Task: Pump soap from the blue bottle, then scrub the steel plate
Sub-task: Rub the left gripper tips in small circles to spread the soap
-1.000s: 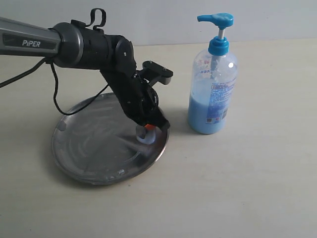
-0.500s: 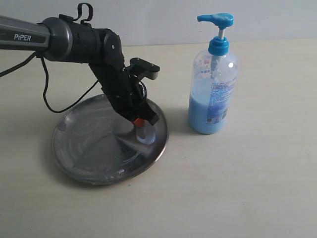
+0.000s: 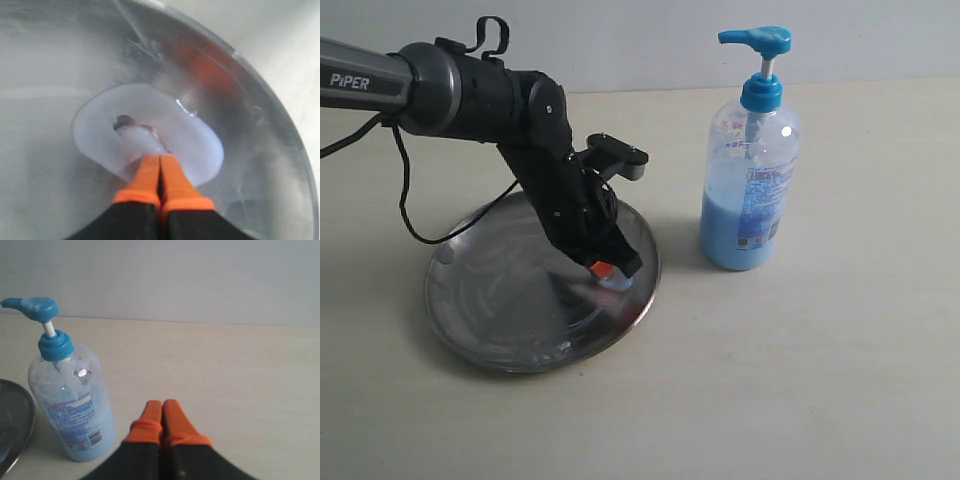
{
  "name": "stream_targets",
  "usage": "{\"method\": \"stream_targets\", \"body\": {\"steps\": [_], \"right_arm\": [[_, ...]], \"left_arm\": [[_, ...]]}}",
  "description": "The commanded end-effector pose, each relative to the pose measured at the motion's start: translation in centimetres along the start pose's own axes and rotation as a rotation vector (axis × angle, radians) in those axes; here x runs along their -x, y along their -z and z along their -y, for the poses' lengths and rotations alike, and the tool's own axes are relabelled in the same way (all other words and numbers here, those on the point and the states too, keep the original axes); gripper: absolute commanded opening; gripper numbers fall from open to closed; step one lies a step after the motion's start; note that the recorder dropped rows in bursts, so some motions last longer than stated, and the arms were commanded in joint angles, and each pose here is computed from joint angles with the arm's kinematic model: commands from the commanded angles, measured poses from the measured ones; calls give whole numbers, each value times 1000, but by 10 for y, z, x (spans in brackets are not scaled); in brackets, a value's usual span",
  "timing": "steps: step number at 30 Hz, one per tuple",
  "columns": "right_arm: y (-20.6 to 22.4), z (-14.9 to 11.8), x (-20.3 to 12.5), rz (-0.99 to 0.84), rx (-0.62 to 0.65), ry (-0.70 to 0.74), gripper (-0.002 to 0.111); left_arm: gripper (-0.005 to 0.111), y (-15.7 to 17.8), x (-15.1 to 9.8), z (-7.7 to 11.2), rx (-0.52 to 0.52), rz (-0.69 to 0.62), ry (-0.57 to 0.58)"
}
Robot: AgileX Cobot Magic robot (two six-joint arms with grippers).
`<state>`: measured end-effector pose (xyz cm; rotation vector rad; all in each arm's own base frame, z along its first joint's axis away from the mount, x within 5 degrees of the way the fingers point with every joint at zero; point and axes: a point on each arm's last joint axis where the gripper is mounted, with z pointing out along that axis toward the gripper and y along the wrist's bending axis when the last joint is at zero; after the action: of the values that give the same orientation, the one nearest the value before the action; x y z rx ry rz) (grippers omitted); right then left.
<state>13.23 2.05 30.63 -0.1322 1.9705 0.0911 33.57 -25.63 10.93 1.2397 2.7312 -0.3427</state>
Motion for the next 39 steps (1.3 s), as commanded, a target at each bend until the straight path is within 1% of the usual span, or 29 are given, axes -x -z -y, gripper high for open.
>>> {"method": "stream_targets", "body": {"steps": [1, 6, 12, 15, 17, 23, 31, 35, 39], "right_arm": [[-1, 0, 1, 12, 3, 0, 0], [-1, 0, 1, 12, 3, -3, 0], [-1, 0, 1, 12, 3, -3, 0], [-1, 0, 1, 12, 3, -3, 0], [-1, 0, 1, 12, 3, -3, 0], [-1, 0, 1, 12, 3, -3, 0], [-1, 0, 1, 12, 3, -3, 0], [-1, 0, 1, 12, 3, -3, 0], [-1, 0, 1, 12, 3, -3, 0]], "left_arm": [[0, -7, -3, 15, -21, -30, -36], [0, -8, 1, 22, -13, -1, -56], [0, -8, 3, 21, -1, 22, -68], [0, -7, 7, 19, 16, 59, -70], [0, -7, 11, 17, 19, 58, -77], [0, -5, 23, 3, 40, 85, -69], [0, 1, 14, -28, 48, 54, -3], [0, 1, 9, -27, 34, 12, -5], [0, -3, 9, -14, 16, -13, -32]]}}
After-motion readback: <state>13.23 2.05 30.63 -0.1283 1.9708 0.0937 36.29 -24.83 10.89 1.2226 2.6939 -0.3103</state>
